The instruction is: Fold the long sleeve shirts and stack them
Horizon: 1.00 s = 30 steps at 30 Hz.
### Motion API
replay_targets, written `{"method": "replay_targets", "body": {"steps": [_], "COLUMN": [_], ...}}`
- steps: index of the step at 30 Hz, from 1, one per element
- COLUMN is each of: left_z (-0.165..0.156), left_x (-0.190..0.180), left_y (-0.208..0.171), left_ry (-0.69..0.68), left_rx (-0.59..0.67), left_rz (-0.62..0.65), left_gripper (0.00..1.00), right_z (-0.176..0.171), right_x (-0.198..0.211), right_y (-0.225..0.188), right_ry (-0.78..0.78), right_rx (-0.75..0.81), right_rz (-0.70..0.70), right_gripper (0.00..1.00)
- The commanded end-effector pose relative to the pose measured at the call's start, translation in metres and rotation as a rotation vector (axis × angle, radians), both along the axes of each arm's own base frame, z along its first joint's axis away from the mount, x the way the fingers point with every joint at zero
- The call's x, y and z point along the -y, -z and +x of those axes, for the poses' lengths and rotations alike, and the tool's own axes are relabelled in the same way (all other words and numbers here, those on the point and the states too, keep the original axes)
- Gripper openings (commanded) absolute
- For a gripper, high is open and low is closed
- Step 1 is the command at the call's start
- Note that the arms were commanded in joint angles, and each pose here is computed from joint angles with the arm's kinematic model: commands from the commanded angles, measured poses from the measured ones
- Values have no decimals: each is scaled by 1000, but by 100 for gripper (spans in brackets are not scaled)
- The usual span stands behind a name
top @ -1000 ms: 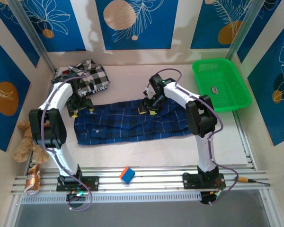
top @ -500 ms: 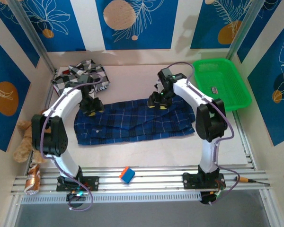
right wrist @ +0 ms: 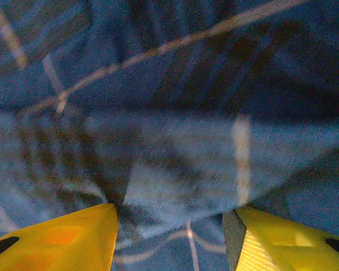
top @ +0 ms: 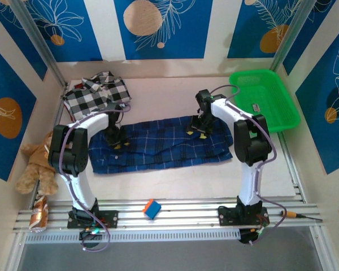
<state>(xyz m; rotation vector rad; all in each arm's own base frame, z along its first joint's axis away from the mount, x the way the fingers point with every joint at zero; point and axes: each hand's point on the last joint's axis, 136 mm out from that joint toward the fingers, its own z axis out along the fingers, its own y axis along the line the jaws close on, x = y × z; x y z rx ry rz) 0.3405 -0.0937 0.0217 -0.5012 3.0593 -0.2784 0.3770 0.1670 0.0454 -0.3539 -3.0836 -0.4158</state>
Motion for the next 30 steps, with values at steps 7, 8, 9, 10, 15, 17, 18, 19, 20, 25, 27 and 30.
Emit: {"method": "replay_targets", "body": {"steps": [7,8,9,10,15,17,18,19,20,25,27,30], "left_z": [-41,-44,-47,-49,-65,-71,-74,-76,-76,-72,-70,-61], "left_x": [5,7,9,11,25,40,50,59,70,114,116,107], "left_y": [26,25,24,25,26,24,22,19,13,-37,-63,-93], "left_ry": [-34,-33,-33,-31,-43,-33,-14,4,23,170,207,211], "left_rx": [-112,-113,-116,-120,-146,-154,-157,-155,-147,-43,8,96], "left_rz": [-40,-48,-58,-64,-118,-155,-173,-189,-214,-342,-367,-376], "left_gripper": [37,37,38,38,38,38,39,40,41,52,56,63], "right_z": [55,64,71,78,125,150,164,175,185,199,190,165], "right_x": [18,16,16,14,2,-13,-24,-34,-46,-63,-60,-45], "right_y": [26,26,26,26,23,13,4,-5,-17,-77,-101,-130], "right_ry": [188,198,213,224,301,313,304,289,264,147,101,50], "right_rx": [-30,-21,-18,-12,34,82,116,147,180,273,306,342], "right_rz": [-66,-60,-57,-49,96,212,291,360,420,513,501,420], "right_gripper": [53,53,53,53,53,53,53,54,54,56,57,59]}}
